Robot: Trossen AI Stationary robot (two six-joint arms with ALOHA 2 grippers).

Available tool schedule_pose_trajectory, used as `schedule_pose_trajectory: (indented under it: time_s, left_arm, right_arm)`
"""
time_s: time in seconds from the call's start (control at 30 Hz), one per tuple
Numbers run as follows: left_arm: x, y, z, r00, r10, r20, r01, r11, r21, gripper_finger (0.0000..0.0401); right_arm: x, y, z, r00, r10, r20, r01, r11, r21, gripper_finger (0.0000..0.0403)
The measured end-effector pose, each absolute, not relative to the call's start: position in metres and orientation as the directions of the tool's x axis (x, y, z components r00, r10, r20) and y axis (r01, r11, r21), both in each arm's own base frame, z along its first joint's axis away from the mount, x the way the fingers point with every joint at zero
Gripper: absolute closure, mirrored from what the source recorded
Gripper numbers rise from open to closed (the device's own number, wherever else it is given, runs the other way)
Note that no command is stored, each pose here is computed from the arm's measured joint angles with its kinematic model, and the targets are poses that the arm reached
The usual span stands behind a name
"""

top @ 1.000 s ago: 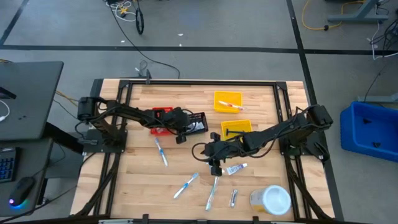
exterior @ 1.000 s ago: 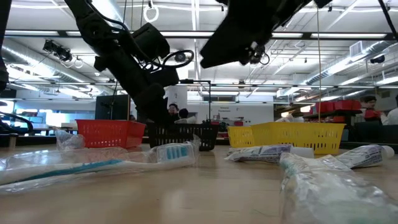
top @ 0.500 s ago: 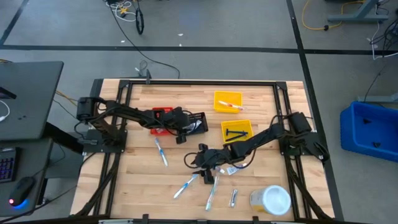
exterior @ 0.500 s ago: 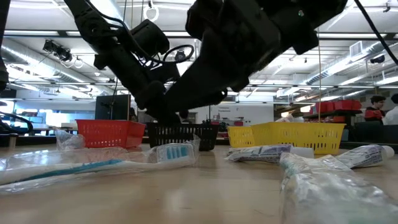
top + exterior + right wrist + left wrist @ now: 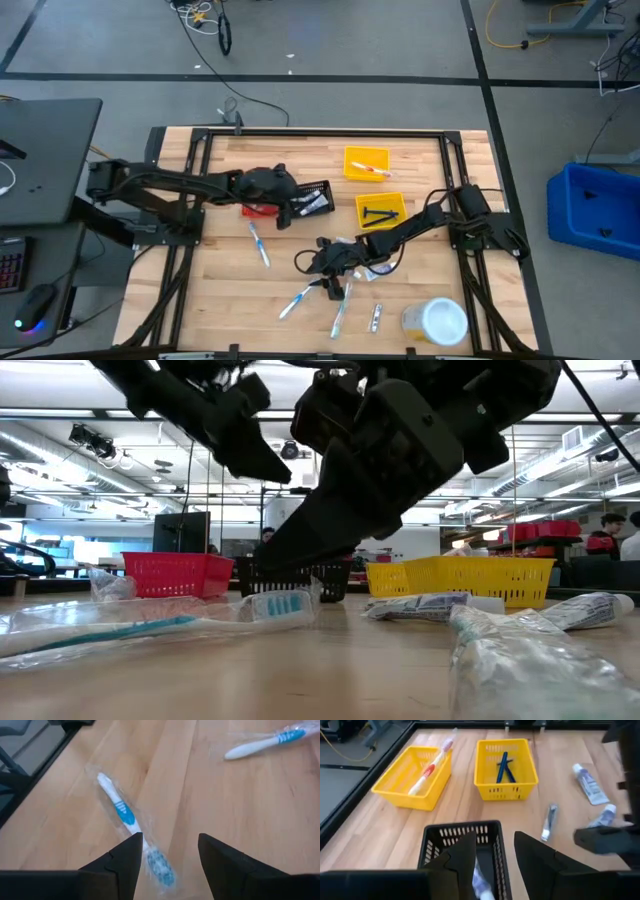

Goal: Pick & Place Travel size toiletries
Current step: Put the blue toothbrush into the top yellow bin

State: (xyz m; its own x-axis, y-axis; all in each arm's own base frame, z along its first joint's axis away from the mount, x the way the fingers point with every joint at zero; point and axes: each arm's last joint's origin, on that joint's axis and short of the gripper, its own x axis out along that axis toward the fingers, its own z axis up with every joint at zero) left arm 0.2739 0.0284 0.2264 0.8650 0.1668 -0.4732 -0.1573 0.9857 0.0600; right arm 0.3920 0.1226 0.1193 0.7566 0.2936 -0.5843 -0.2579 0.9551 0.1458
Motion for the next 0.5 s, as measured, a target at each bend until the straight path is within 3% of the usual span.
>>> schedule_pose_trajectory:
  time_s: [0.5]
  left_arm:
    - [0.251,0.0,0.244,0.866,0.078,-0.494,-0.077,0.997,0.023,0.0259]
  right_arm:
    - [0.388,0.132,0.098,0.71,0.297,-0.638,-0.322,0.943,0.08,0.0197]
